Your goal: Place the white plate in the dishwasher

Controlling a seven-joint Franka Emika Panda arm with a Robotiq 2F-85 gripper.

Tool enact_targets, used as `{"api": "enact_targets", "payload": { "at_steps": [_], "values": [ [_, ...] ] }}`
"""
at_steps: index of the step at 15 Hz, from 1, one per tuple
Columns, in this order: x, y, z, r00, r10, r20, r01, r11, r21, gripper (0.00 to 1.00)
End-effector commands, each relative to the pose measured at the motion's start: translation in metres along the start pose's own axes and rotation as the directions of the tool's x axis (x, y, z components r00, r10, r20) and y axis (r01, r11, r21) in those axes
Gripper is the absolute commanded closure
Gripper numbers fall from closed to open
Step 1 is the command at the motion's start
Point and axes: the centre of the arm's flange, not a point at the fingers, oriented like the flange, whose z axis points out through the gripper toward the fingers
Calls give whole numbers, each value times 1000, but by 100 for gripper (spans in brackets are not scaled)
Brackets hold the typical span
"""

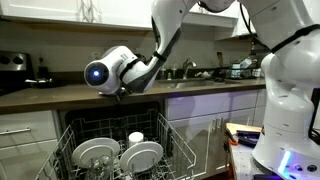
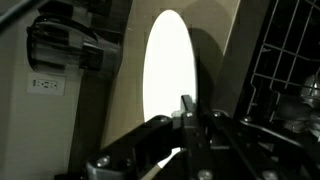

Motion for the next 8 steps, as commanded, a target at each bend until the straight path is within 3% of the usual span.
{"api": "enact_targets", "payload": {
  "at_steps": [1, 4, 6, 8],
  "values": [
    [-4, 5, -12, 1000, 17, 10, -17, 997, -70, 93],
    [-4, 7, -18, 1000, 23, 3, -22, 996, -91, 93],
    [4, -1, -12, 1000, 3, -4, -4, 999, -37, 93],
    [6, -1, -14, 1000, 3, -9, -4, 999, -37, 93]
  ]
}}
